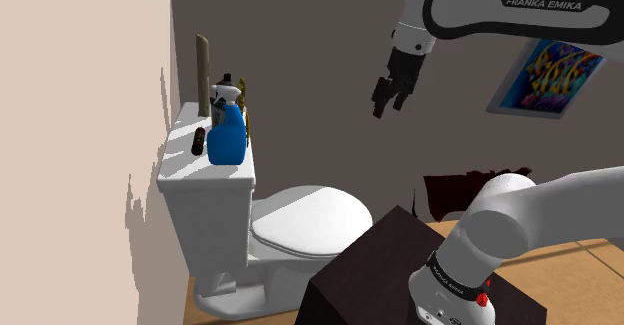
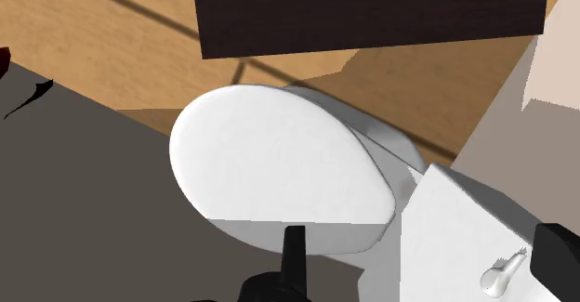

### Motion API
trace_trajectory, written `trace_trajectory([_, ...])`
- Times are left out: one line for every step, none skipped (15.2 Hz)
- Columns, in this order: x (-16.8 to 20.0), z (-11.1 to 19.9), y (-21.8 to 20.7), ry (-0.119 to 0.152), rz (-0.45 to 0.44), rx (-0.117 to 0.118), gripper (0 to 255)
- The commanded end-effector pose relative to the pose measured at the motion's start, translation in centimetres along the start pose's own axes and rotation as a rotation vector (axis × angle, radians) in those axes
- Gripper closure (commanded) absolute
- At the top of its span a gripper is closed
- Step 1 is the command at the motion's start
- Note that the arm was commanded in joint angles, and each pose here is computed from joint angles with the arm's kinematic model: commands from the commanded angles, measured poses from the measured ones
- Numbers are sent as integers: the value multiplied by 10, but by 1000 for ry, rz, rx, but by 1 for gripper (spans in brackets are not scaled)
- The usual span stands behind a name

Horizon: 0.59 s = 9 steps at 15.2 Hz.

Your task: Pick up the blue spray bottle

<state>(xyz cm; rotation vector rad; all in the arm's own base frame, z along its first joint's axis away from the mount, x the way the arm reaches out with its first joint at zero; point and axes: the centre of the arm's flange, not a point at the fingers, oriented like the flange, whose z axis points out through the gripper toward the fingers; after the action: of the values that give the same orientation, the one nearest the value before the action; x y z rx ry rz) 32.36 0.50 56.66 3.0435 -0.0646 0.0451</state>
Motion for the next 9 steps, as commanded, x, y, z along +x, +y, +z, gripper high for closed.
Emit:
trace_trajectory([0,0,0,0,0,0,0])
trace_trajectory([12,0,-4,0,-31,3,0])
trace_trajectory([25,0,-8,1,-61,7,0])
trace_trajectory([37,0,-13,1,-92,10,0])
trace_trajectory([49,0,-18,1,-123,13,0])
trace_trajectory([61,0,-23,2,-153,17,0])
trace_trajectory([72,-1,-29,2,-184,20,0])
trace_trajectory([84,-1,-35,2,-215,23,0])
trace_trajectory([95,-1,-41,3,-245,26,0])
